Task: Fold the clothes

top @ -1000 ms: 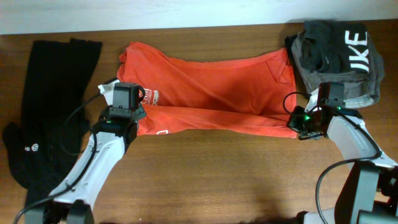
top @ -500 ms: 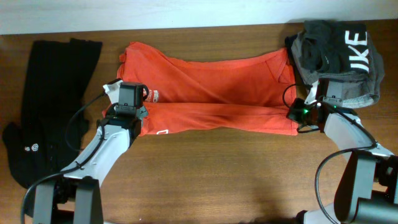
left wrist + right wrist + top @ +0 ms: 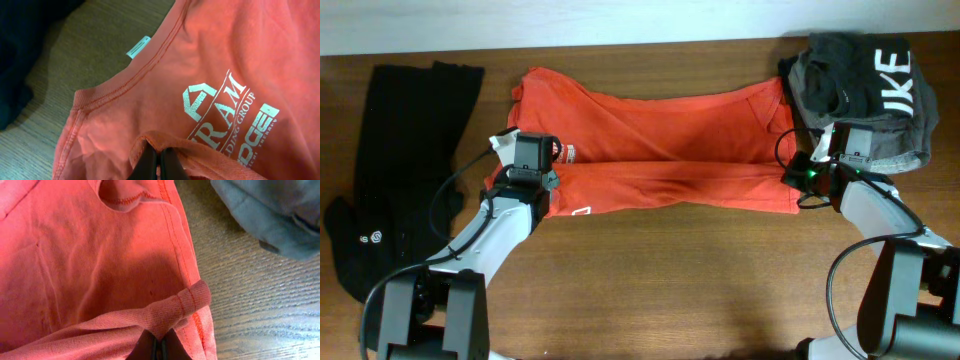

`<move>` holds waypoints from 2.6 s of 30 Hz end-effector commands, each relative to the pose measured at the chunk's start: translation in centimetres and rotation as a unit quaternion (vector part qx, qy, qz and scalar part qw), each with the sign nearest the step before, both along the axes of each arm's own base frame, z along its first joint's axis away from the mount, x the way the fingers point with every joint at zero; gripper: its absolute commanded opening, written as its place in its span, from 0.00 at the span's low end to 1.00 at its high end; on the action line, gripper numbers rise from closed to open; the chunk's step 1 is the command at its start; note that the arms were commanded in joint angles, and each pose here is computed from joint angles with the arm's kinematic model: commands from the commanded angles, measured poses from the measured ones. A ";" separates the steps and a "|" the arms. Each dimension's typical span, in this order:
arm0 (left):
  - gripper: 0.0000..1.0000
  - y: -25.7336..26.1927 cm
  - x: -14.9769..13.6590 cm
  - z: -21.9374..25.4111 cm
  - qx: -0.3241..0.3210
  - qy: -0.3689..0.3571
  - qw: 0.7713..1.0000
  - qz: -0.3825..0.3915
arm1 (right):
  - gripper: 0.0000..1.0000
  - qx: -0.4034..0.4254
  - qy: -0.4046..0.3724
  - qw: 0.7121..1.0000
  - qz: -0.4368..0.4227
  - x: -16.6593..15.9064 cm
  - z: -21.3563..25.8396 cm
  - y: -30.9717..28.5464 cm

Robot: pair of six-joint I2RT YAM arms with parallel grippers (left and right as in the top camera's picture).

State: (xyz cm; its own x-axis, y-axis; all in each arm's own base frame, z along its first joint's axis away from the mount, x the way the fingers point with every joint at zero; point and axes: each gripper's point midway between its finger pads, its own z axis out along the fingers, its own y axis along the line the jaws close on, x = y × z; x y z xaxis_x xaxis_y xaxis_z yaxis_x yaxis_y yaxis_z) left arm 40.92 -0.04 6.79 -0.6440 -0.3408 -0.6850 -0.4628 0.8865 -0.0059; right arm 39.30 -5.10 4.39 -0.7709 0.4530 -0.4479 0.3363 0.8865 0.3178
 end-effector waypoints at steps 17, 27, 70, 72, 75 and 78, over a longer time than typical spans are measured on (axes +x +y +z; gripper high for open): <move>0.23 1.5 0.4 0.8 0.034 -0.009 0.999 0.022 | 0.11 -0.021 -0.003 1.000 0.012 1.2 -1.0 0.0; 0.65 2.8 0.1 1.2 0.076 -0.002 0.997 0.028 | 0.68 -0.036 -0.020 0.999 0.027 2.0 0.0 -0.4; 0.79 -3.1 21.9 4.8 0.050 -0.025 0.963 -0.263 | 0.91 -0.081 0.004 0.978 0.193 4.2 15.8 6.2; 0.75 -3.0 21.5 3.4 0.048 -0.005 0.964 -0.262 | 0.89 -0.081 0.005 0.978 0.193 4.1 15.7 6.2; 0.72 -2.9 21.0 1.6 0.043 0.018 0.964 -0.263 | 0.88 -0.080 0.006 0.978 0.193 4.1 15.7 6.2; 0.70 -2.9 20.9 0.1 0.040 0.031 0.963 -0.263 | 0.88 -0.081 0.006 0.978 0.193 4.1 15.7 6.2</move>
State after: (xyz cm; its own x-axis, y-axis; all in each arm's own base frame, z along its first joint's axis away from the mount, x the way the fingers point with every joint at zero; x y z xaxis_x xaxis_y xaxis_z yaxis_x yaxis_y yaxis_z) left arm 61.58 -3.32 9.09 -0.7306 0.0838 -0.6776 0.0513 0.9964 0.0679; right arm 43.12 0.92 20.14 -0.8757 0.0631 -0.4787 -0.0217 0.9853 0.1696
